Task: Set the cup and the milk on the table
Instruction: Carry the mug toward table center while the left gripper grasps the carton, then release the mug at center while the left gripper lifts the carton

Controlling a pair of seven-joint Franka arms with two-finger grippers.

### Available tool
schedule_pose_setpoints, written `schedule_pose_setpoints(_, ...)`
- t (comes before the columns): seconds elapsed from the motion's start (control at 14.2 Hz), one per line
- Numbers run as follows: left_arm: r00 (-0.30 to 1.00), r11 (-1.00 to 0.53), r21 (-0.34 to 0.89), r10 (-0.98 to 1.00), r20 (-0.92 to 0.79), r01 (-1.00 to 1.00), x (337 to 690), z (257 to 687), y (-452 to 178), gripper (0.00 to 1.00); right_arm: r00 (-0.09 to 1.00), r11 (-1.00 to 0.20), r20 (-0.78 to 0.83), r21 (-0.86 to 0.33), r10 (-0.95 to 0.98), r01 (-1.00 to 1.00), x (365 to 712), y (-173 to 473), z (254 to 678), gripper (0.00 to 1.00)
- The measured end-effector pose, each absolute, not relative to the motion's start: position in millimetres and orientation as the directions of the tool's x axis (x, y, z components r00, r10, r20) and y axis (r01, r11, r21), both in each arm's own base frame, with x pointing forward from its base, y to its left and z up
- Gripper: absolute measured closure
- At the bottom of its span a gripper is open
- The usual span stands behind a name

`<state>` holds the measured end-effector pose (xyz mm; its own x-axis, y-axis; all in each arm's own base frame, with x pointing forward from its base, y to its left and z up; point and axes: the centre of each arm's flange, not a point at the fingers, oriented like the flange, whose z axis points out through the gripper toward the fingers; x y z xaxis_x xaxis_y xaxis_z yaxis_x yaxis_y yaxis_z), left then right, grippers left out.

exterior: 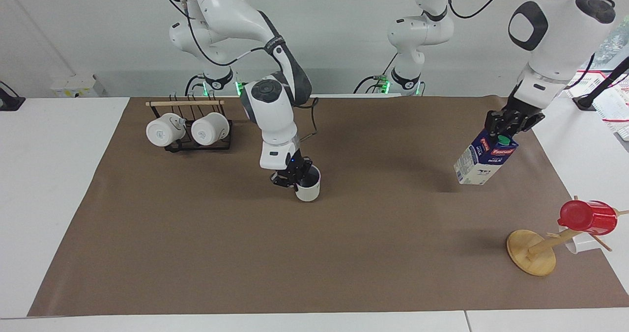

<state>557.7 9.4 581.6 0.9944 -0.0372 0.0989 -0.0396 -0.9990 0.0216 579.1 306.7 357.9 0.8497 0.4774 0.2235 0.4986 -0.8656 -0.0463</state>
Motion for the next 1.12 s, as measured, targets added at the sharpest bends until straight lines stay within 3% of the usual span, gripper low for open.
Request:
schedule_pose_setpoints(0.14, 0.993, -0.998, 0.019, -0.064, 0.102, -0.066, 567.0, 599.5, -4.4, 0.59, 0.851, -0.865, 0.215, -0.046, 0.48, 0.499, 577.3, 306.5, 353.2, 0.95)
schedule_pose_setpoints(0.35, 0.992, -0.995, 0.022, -0.091, 0.089, -0.093, 577.8, 594.2, -44.9, 0.59, 0.847, -0.862, 0.22, -0.043, 0.484, 0.504, 572.4, 308.8, 346.2, 0.95)
schedule_pose_setpoints(0.49, 0.994, -0.996, 0.023, -0.081, 0.079, -0.083, 581.2, 587.5, -73.5, 0.59, 0.847, -0.862, 0.22, -0.043, 0.484, 0.504, 572.2, 308.7, 346.0, 0.78)
schedule_pose_setpoints(0.7, 0.994, -0.997, -0.004, -0.074, 0.081, -0.074, 585.5, 584.9, -105.3, 0.59, 0.848, -0.868, 0.239, -0.041, 0.473, 0.495, 576.2, 303.1, 357.4, 0.45)
schedule_pose_setpoints(0.98, 0.997, -1.0, -0.01, -0.026, 0.07, -0.025, 582.7, 572.8, -155.2, 0.59, 0.89, -0.913, 0.248, -0.051, 0.381, 0.405, 594.7, 235.0, 427.2, 0.01)
schedule_pose_setpoints(1.12, 0.997, -1.0, -0.005, 0.017, 0.08, 0.017, 580.4, 557.6, -201.4, 0.59, 0.916, -0.941, 0.251, -0.047, 0.314, 0.335, 606.7, 181.6, 460.8, 0.0)
